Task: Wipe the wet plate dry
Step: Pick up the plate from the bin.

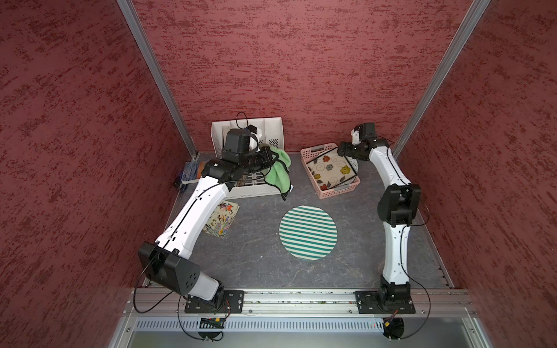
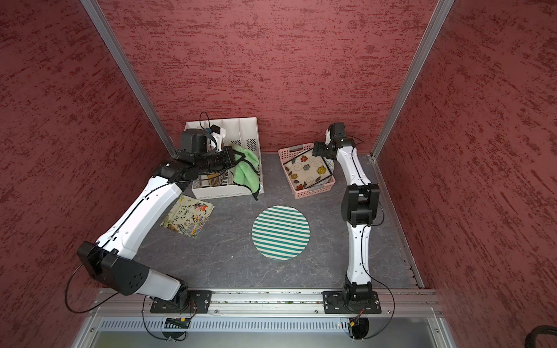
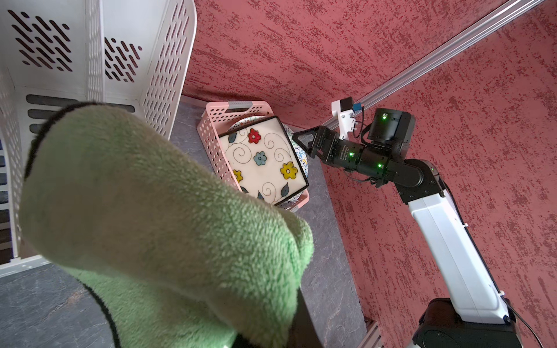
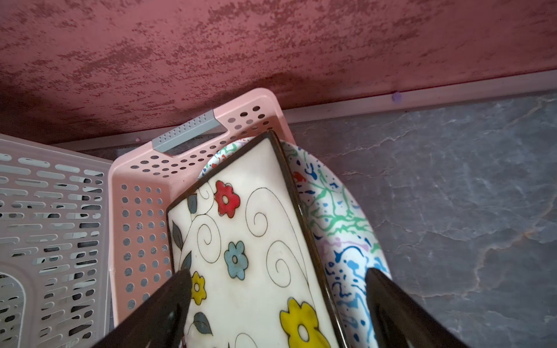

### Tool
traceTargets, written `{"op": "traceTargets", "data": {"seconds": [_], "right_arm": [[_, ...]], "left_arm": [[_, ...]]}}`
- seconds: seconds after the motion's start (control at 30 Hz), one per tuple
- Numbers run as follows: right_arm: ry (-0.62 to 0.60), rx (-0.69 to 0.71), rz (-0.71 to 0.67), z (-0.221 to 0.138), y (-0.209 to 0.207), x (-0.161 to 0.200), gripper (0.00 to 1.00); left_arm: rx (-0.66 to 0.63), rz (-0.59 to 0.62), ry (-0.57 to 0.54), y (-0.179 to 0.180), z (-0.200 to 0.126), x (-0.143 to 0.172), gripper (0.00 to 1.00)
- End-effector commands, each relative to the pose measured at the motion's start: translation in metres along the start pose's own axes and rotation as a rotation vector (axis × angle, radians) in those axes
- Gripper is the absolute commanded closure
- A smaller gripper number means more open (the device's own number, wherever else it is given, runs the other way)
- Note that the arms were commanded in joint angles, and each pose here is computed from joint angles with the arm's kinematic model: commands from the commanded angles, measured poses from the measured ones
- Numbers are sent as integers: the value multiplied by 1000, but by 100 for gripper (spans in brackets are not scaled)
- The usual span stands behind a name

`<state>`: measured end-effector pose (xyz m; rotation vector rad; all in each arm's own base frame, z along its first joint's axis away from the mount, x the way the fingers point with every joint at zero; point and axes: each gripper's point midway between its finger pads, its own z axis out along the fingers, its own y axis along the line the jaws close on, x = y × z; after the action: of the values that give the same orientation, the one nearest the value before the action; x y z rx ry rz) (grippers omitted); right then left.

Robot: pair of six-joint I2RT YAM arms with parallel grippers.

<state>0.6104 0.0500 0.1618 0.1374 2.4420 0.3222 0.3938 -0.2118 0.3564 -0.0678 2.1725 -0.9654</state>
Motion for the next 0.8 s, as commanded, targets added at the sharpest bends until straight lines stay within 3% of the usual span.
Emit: {"op": "traceTargets", "data": {"seconds": [0.0,0.23,0.4,0.63,0.77], "right_arm": [[99,5,8,24,-7,28,7],[252,-38,47,47,-7,72,13],[383,-253,136,45,27,103,34],[293,-435,225,24,62,67,72],[254,-511,247,17,74,51,81]], "left_arm": [[22,9,-33,-7,-3,-11,100],[22,-2,-37,-6,-3,-11,100],[28,-7,-42,-8,-4,-12,100],[38,-14,-52,-10,-6,-11,100],[38,-10,-57,-13,-9,-9,100]]}}
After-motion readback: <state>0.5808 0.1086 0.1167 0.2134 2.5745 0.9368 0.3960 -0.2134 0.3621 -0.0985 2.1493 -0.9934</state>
